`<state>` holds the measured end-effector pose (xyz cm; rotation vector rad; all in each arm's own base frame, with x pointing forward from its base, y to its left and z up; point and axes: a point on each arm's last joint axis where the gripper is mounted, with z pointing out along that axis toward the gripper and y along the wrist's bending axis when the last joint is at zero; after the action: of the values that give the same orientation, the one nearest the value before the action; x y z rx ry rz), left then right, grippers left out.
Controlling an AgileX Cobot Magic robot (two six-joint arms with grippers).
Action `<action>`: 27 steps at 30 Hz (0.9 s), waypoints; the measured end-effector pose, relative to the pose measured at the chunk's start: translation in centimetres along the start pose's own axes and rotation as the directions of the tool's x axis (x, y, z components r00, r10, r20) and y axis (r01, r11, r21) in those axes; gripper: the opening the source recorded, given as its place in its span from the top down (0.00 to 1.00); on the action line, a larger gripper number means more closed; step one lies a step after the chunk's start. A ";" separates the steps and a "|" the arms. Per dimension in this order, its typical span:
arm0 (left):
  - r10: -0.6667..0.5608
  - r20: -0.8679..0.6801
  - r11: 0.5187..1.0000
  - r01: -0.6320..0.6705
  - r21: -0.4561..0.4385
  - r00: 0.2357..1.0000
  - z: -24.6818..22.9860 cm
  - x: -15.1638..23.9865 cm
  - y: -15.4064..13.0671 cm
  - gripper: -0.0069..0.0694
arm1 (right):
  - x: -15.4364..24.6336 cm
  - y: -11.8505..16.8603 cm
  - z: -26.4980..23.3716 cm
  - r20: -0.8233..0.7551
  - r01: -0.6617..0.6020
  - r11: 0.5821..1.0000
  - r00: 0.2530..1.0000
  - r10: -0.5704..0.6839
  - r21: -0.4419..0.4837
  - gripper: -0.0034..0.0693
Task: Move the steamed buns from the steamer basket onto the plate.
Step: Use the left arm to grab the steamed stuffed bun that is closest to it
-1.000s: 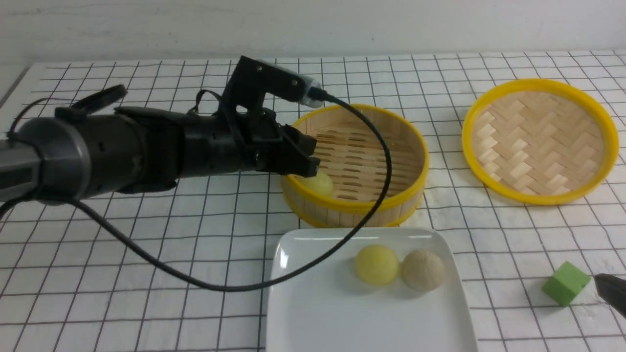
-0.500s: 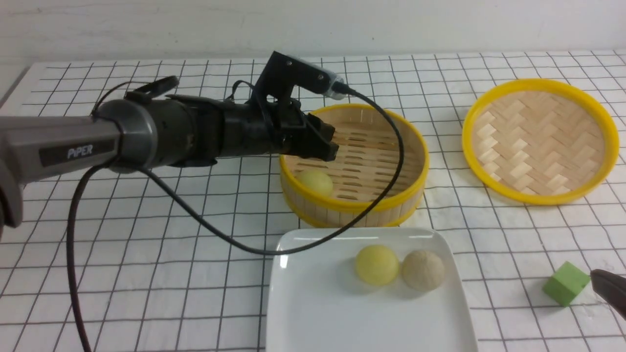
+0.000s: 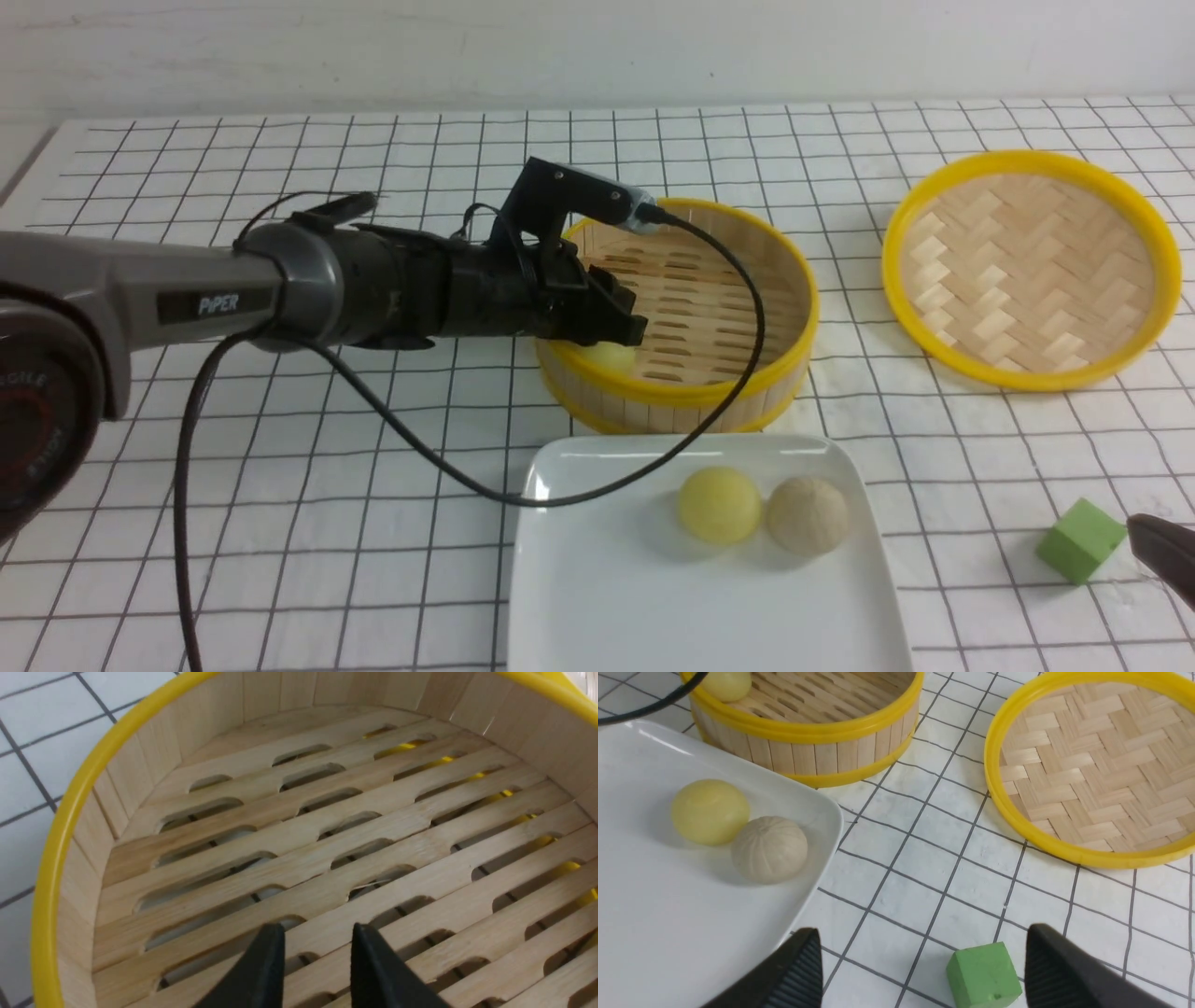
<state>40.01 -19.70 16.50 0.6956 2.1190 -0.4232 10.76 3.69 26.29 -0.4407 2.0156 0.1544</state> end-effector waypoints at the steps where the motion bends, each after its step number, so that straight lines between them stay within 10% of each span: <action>1: -0.001 0.000 1.000 0.001 0.000 1.000 0.0 0.0 0.0 0.59 | 0.0 0.0 0.0 0.000 0.000 1.000 1.000 0.000 0.000 0.18; 27: 0.065 0.086 0.994 -0.072 0.076 0.994 -5.3 -4.4 -1.6 0.59 | -0.1 0.0 0.0 0.006 0.000 1.000 1.000 0.000 0.001 0.18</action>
<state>37.95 -19.66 23.25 0.7808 2.0030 -0.4924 10.78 3.70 26.34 -0.4391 2.0100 0.1545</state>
